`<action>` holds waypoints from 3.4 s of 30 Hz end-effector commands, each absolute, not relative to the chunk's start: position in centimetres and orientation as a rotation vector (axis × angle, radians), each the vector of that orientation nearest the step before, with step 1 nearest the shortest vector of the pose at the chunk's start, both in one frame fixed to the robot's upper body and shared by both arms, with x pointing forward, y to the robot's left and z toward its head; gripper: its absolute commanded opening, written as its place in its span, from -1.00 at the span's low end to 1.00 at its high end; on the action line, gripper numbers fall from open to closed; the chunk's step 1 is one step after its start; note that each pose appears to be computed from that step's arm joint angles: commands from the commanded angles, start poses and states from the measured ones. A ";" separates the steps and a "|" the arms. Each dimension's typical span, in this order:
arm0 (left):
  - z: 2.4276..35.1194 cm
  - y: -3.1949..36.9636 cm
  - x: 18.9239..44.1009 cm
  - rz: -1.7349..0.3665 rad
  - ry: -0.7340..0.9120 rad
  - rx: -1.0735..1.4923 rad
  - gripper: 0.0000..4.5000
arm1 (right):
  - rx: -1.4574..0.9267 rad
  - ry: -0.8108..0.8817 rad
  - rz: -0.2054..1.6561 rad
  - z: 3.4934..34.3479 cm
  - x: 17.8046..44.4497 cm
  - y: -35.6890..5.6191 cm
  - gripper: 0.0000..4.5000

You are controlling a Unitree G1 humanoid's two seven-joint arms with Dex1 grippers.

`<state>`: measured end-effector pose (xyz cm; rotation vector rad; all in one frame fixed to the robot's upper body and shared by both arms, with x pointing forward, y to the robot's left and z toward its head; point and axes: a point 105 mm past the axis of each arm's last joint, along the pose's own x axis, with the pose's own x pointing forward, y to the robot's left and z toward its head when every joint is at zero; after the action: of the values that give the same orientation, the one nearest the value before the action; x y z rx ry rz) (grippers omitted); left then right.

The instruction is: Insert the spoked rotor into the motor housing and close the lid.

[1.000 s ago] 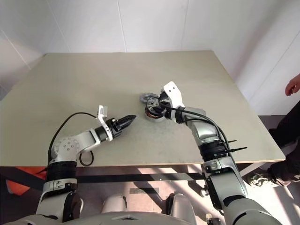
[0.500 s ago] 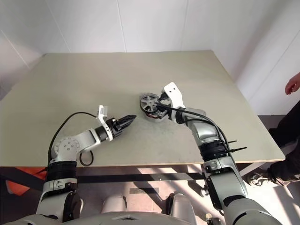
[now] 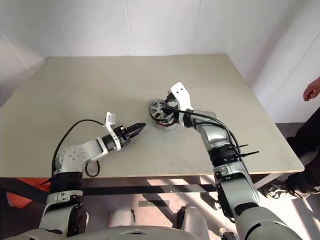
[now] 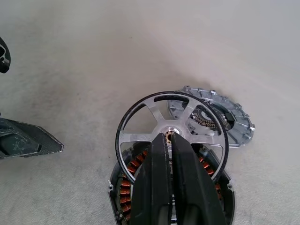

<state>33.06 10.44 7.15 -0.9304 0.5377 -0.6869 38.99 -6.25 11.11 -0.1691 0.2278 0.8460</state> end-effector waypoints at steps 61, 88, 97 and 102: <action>8.1 11.1 33.1 -0.681 0.496 -0.897 0.04 | -0.169 0.199 0.803 10.9 40.5 -6.1 -0.87; 7.6 10.8 32.9 -0.680 0.507 -0.900 0.04 | -0.204 0.179 0.853 13.3 37.9 -6.9 -0.87; 7.5 10.7 32.8 -0.681 0.509 -0.899 0.04 | -0.208 0.207 0.848 12.2 37.7 -6.9 -0.87; 7.5 10.6 32.9 -0.683 0.511 -0.898 0.04 | -0.209 0.210 0.822 12.1 38.2 -7.5 -0.87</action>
<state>32.62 10.72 6.52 -0.9134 0.5531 -0.6601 37.69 -7.26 10.36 -0.1964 0.2744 0.8342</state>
